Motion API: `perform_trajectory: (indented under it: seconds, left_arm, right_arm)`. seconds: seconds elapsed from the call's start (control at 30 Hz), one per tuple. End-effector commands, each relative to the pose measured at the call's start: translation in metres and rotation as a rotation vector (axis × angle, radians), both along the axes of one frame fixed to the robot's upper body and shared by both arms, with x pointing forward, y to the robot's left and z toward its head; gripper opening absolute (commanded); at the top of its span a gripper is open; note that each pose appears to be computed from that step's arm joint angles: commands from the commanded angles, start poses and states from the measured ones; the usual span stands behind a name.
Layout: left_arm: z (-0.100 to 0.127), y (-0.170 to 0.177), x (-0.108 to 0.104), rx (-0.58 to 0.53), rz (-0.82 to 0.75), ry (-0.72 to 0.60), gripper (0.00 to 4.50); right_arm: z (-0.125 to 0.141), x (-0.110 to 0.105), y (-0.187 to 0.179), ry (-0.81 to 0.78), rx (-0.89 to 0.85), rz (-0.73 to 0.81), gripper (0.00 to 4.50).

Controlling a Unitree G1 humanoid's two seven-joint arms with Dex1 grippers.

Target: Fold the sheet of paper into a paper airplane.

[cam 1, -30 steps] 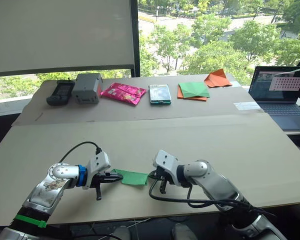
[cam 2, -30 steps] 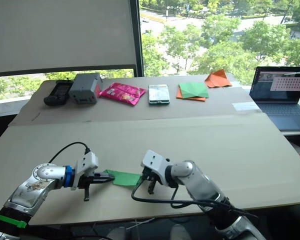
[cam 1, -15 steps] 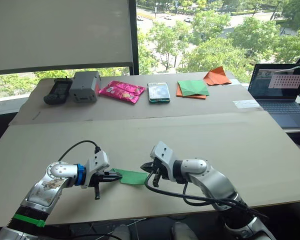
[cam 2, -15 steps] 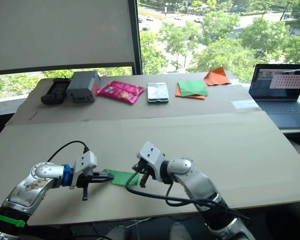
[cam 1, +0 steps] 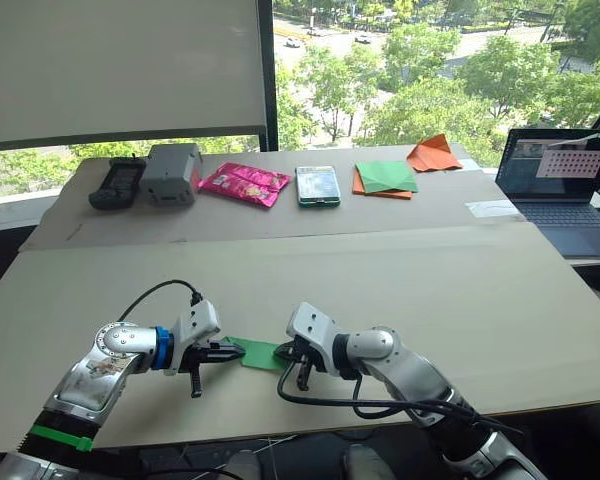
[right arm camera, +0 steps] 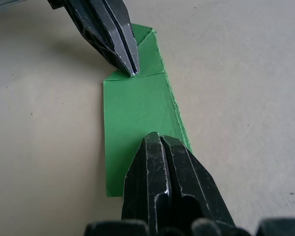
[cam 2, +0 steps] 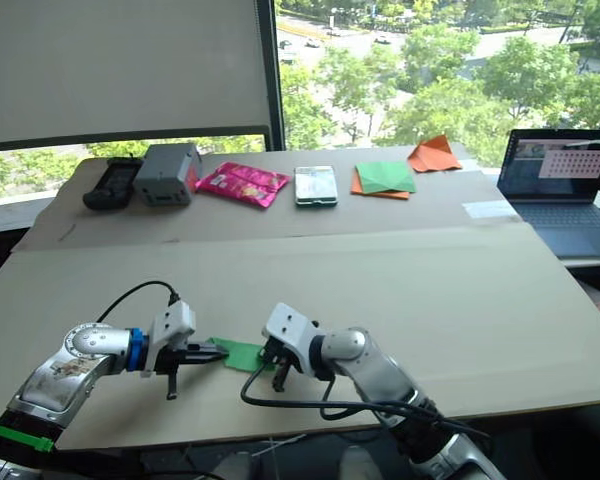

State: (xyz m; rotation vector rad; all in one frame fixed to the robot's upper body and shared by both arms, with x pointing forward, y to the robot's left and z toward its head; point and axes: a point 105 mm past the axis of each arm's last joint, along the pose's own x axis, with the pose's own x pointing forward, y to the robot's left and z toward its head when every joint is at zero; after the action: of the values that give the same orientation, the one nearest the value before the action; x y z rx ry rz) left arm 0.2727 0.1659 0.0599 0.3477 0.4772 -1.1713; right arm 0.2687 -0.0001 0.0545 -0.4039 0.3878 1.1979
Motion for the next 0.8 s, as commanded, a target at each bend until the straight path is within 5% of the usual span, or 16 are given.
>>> perform_trajectory:
  seconds: [0.03, 0.43, 0.8]
  left_arm:
    - [0.000, -0.016, 0.008, -0.009, -0.024, -0.001, 0.00]
    - [-0.014, -0.032, 0.015, 0.028, -0.115, 0.019, 0.00]
    - [-0.026, -0.006, 0.008, 0.114, -0.118, 0.040, 0.00]
  right_arm:
    - [-0.030, -0.001, -0.017, 0.086, -0.109, -0.063, 0.01]
    - [-0.030, -0.004, -0.016, 0.089, -0.124, -0.065, 0.01]
    - [-0.027, 0.005, -0.015, 0.086, -0.122, -0.105, 0.01]
